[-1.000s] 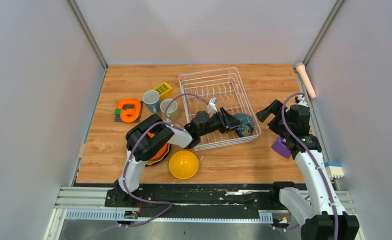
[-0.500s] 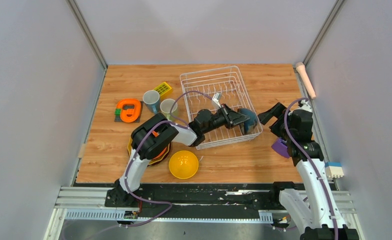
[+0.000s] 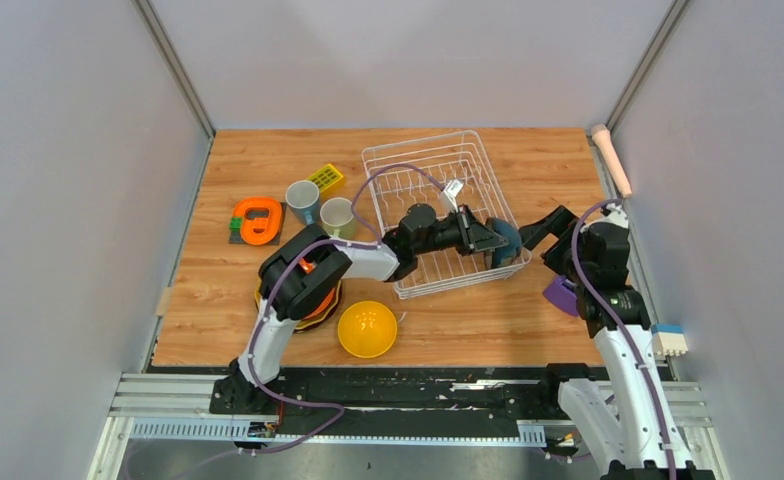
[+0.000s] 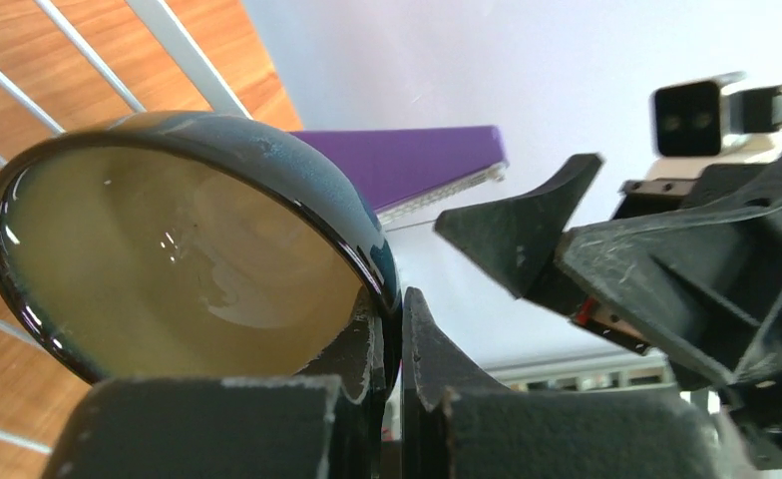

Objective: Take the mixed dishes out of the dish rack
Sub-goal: Pick up the bowl from the dish rack.

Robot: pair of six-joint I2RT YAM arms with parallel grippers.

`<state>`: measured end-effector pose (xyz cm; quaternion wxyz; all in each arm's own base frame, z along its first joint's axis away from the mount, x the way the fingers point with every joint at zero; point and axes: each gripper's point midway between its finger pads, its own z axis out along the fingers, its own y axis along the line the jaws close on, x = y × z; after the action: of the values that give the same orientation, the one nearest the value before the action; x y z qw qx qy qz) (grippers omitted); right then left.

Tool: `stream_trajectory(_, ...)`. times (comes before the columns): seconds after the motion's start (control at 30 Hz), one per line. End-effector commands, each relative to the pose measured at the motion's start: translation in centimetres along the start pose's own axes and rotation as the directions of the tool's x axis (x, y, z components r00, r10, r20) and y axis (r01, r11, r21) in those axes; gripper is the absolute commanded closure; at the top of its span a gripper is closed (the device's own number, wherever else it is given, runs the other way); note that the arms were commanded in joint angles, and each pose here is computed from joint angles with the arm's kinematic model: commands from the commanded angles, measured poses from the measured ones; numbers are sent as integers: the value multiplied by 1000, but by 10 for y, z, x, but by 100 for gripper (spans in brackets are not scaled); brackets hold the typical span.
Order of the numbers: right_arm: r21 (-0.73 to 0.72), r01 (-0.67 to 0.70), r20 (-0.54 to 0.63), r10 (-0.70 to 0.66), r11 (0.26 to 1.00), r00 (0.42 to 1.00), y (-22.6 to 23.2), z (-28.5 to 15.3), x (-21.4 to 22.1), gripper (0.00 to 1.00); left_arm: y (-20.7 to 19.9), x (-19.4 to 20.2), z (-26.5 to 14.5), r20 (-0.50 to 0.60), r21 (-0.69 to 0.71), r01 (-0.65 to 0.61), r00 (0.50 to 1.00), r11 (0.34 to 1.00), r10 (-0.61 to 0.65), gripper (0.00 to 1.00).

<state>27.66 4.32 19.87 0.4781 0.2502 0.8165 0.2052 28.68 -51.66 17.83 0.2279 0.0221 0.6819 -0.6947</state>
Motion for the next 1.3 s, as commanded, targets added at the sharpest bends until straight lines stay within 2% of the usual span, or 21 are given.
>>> stream_trajectory(0.0,32,10,77,-13,999,997,-5,-12,-13,0,-84,-2,-7,-114,108,-245,960,963,257,100)
stream_trajectory(0.1,1,4,96,-4,1000,995,1,-19,-15,0,-84,-2,-25,-178,-17,-345,925,938,337,100)
stream_trajectory(0.17,-32,9,98,-6,999,995,8,-23,-17,0,-87,-5,-40,-210,-65,-445,881,893,424,100)
stream_trajectory(0.23,-68,13,94,-7,998,996,16,-28,-17,0,-93,-6,-56,-252,-78,-545,821,835,512,100)
stream_trajectory(0.3,-105,19,79,-11,994,997,23,-31,-15,0,-102,-10,-70,-312,-49,-690,698,722,645,100)
stream_trajectory(0.33,-127,21,65,-13,992,998,27,-33,-13,0,-100,-5,-83,-370,-54,-710,667,702,646,100)
stream_trajectory(0.37,-154,25,48,-18,988,999,33,-34,-11,0,-107,-7,-86,-388,3,-791,563,612,730,100)
stream_trajectory(0.4,-182,31,29,-27,983,999,38,-36,-9,0,-107,1,-101,-443,30,-817,506,576,740,100)
stream_trajectory(0.43,-215,36,2,-36,976,999,45,-37,-6,0,-112,5,-105,-448,124,-879,365,461,816,100)
stream_trajectory(0.47,-252,41,-31,-50,967,998,53,-41,-2,0,-113,15,-120,-481,183,-887,294,423,826,100)
stream_trajectory(0.5,-292,45,-70,-68,955,995,61,-45,3,0,-116,22,-124,-464,277,-910,155,309,872,100)
stream_trajectory(0.53,-325,48,-105,-86,945,991,69,-51,6,0,-117,29,-138,-483,316,-908,98,277,870,100)
stream_trajectory(0.57,-362,49,-145,-108,931,983,76,-57,10,0,-119,36,-142,-450,396,-901,-23,177,893,100)
stream_trajectory(0.6,-373,48,-168,-118,927,979,80,-61,12,0,-121,39,-152,-450,424,-894,-71,144,890,100)
stream_trajectory(0.63,-379,42,-187,-121,925,975,82,-65,13,0,-120,43,-155,-419,475,-878,-156,69,895,100)
stream_trajectory(0.73,-404,36,-212,-132,914,968,88,-75,15,0,-126,54,-173,-365,577,-816,-290,-30,885,100)
stream_trajectory(0.8,-426,32,-223,-139,904,965,94,-83,14,0,-126,59,-187,-309,663,-740,-411,-115,858,100)
stream_trajectory(0.83,-441,29,-230,-144,897,963,97,-87,15,0,-122,62,-196,-322,687,-719,-434,-108,842,100)
stream_trajectory(0.97,-462,0,-286,-149,887,947,102,-92,22,2,-118,74,-217,-262,775,-612,-540,-159,800,100)
stream_trajectory(1.2,-486,-18,-468,-243,874,850,107,-109,67,7,-99,89,-223,-232,848,-490,-685,-201,690,100)
stream_trajectory(1.27,-460,-2,-534,-275,888,800,103,-110,87,7,-92,91,-221,-244,856,-476,-717,-203,653,100)
